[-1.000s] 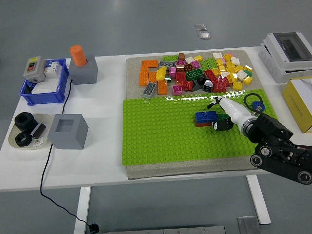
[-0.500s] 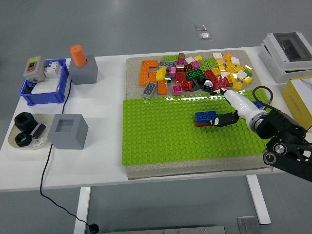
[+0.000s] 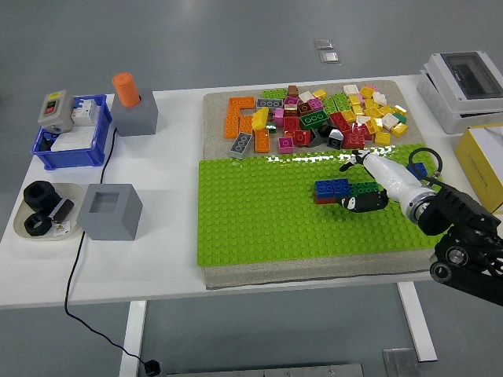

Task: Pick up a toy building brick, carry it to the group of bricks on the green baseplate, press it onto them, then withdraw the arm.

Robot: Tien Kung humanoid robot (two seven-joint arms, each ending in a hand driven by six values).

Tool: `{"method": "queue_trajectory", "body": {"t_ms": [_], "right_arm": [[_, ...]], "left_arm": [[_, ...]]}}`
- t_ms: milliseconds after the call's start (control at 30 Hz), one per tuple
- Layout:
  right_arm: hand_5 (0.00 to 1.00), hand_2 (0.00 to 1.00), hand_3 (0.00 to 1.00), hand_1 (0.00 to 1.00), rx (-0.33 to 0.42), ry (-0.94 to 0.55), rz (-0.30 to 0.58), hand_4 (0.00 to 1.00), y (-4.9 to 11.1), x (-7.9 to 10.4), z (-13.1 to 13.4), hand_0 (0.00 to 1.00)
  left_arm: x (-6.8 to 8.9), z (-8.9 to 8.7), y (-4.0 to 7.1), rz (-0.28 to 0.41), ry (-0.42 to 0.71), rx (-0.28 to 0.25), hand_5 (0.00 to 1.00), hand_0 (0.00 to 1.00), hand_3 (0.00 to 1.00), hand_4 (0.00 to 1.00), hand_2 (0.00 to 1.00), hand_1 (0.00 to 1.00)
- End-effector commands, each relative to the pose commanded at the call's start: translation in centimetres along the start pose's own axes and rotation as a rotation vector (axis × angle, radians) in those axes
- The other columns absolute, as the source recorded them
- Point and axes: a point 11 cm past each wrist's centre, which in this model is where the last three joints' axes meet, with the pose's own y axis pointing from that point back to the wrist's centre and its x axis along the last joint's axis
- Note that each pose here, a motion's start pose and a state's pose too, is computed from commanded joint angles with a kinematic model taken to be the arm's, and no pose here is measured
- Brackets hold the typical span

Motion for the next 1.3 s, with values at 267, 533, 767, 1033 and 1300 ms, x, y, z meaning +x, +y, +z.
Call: {"method": "queue_trajectory", "body": {"t_ms": [267, 533, 767, 1033, 1300], "right_arm": [[0.311, 0.998, 0.673, 0.998, -0.006, -0.006, -0.012, 0.628, -0.5, -0.6, 0.0, 0.998], [0.306, 0.998, 0.674, 0.998, -0.022, -0.01, -0.033, 0.625, -0.8, -1.3, 0.3, 0.998], [0.301, 0.998, 0.672, 0.998, -0.041, -0.009, -0.044, 0.626, -1.0, -1.7, 0.9, 0.998], [0.3, 0.998, 0.669, 0.998, -0.047, -0.011, -0.055, 0.628, -1.1, -2.1, 1.0, 0.998], [0.299, 0.998, 0.668, 0.998, -0.054, -0.009, -0.063, 0.629, -1.1, -2.4, 1.3, 0.998]], "left_arm": [[-0.1, 0.0, 0.0, -0.002, 0.0, -0.001, 0.418, 0.851, 0.63, 0.933, 0.861, 0.899], [-0.1, 0.0, 0.0, -0.003, 0.001, -0.002, 0.417, 0.851, 0.63, 0.934, 0.861, 0.899], [-0.1, 0.1, 0.0, -0.003, 0.001, -0.006, 0.417, 0.851, 0.629, 0.935, 0.86, 0.899], [-0.1, 0.1, 0.0, -0.005, 0.001, -0.008, 0.418, 0.851, 0.627, 0.935, 0.86, 0.899], [-0.1, 0.0, 0.0, -0.005, 0.001, -0.009, 0.42, 0.851, 0.627, 0.935, 0.859, 0.898]]}}
